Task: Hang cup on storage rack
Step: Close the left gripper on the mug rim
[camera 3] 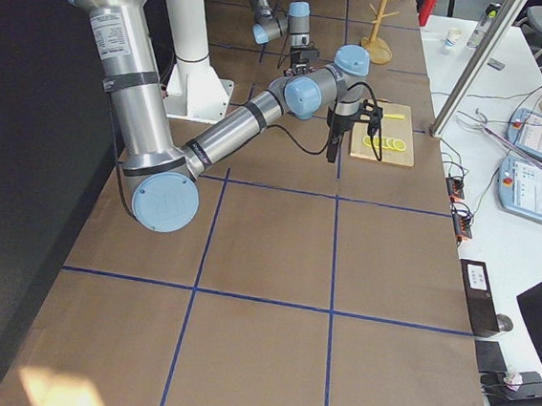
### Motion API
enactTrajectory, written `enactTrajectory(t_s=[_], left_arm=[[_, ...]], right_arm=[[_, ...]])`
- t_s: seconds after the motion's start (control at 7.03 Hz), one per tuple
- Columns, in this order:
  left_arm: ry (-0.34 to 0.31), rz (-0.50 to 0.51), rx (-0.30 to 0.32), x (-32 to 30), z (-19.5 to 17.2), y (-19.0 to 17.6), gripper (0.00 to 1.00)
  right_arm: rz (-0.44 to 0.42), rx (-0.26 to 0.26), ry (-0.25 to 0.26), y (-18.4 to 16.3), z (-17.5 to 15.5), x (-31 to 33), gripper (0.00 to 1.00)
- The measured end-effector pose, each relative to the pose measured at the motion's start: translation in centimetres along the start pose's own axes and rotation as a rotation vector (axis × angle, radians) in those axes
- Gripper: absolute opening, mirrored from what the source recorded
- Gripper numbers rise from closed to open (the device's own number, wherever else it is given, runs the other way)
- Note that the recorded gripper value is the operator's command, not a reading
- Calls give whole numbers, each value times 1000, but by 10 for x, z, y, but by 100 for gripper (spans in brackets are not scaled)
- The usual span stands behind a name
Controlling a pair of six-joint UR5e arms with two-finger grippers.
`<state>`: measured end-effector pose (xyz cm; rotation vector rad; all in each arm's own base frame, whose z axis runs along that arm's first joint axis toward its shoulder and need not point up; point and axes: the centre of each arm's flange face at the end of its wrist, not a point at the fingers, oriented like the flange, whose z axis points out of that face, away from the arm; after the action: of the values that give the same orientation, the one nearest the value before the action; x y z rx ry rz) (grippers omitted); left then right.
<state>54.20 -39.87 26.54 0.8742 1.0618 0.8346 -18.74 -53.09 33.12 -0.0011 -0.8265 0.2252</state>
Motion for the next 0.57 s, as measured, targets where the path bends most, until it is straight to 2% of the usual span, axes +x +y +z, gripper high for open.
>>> enactTrajectory(t_s=[0.14, 0.28, 0.57], left_arm=[[0, -2, -1, 0, -1, 2, 15], [-1, -4, -2, 0, -2, 3, 4], [1, -34, 1, 1, -3, 2, 0]], right_arm=[[0, 0, 0, 0, 0, 0, 100], [0, -1, -1, 0, 0, 0, 100], [0, -1, -1, 0, 0, 0, 100]])
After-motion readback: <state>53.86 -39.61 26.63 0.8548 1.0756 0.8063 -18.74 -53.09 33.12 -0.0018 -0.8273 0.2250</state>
